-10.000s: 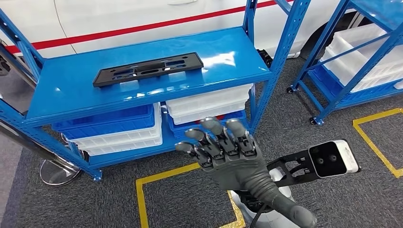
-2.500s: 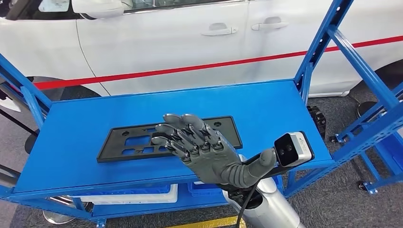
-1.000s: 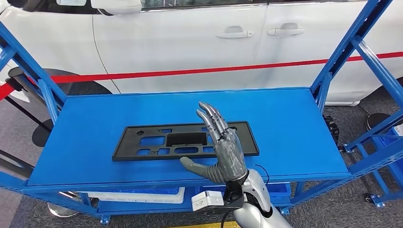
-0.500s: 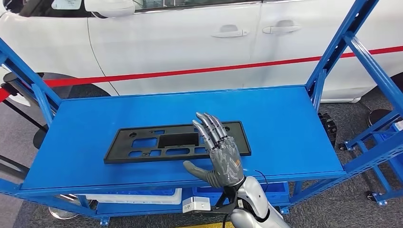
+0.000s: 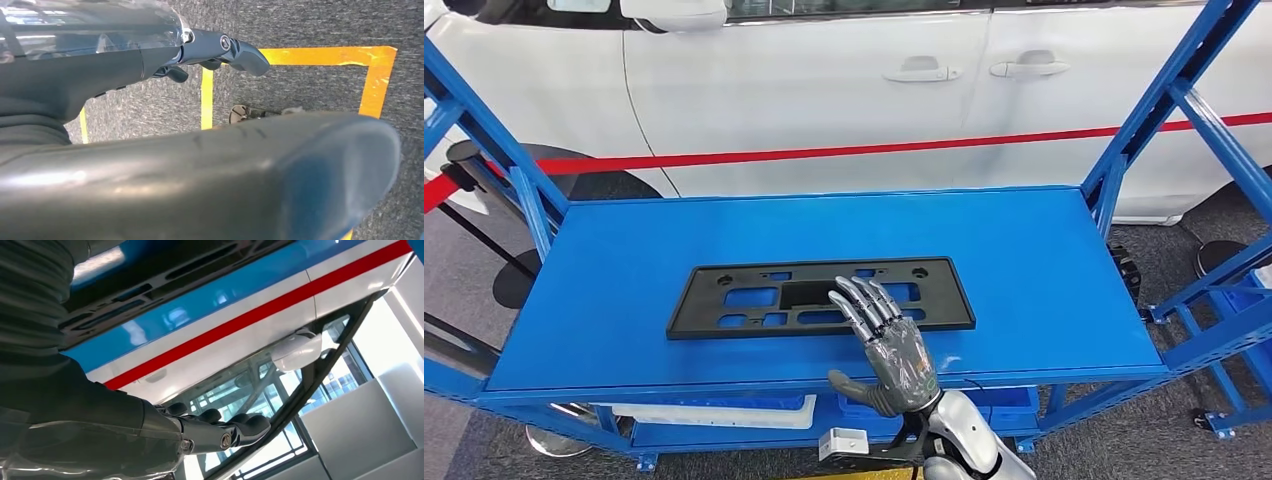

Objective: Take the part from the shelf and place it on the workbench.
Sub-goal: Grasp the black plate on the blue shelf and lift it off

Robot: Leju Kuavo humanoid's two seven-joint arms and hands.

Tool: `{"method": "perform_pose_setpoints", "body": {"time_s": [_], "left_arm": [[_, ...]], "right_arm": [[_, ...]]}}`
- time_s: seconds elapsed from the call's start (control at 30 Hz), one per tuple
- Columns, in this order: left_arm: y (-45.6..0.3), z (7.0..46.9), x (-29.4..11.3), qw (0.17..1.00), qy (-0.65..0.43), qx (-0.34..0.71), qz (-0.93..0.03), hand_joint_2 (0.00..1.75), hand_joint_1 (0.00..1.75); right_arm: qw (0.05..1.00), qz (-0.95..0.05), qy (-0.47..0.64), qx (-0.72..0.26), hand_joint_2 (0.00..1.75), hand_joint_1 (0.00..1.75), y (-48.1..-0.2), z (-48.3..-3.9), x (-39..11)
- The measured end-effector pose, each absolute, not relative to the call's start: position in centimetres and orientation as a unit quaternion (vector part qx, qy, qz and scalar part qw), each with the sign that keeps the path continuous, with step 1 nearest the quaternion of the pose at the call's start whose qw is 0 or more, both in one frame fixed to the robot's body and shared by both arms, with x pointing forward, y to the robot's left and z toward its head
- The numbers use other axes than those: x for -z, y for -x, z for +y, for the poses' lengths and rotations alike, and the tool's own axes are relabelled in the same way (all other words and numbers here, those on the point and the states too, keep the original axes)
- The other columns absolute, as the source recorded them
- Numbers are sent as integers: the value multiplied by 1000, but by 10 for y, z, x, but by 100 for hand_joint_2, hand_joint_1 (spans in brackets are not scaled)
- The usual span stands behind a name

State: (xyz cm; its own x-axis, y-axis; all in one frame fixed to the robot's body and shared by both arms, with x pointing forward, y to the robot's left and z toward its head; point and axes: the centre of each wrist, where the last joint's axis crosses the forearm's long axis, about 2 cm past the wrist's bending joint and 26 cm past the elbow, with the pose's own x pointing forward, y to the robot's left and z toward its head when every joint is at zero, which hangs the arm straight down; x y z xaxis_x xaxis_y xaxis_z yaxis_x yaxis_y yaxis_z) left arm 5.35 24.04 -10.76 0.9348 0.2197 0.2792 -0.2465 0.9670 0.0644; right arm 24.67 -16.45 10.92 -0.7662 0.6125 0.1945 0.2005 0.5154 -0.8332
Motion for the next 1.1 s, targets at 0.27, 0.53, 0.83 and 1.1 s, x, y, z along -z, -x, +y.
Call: {"method": "perform_pose_setpoints", "body": {"time_s": [0.27,0.53,0.83,1.1], "left_arm": [[-54,239,107,983,-44,-107,-140,0,0],[-54,238,107,984,-37,-98,-142,0,0],[-55,235,107,985,-32,-91,-142,0,0],[-55,233,107,986,-25,-90,-138,0,0]], "right_arm": [[224,-810,253,-479,175,0,-252,-173,-94],[218,-780,245,-532,175,0,-280,-163,-92],[222,-766,220,-562,175,0,-300,-139,-95],[246,-763,185,-569,175,0,-310,-125,-96]]}}
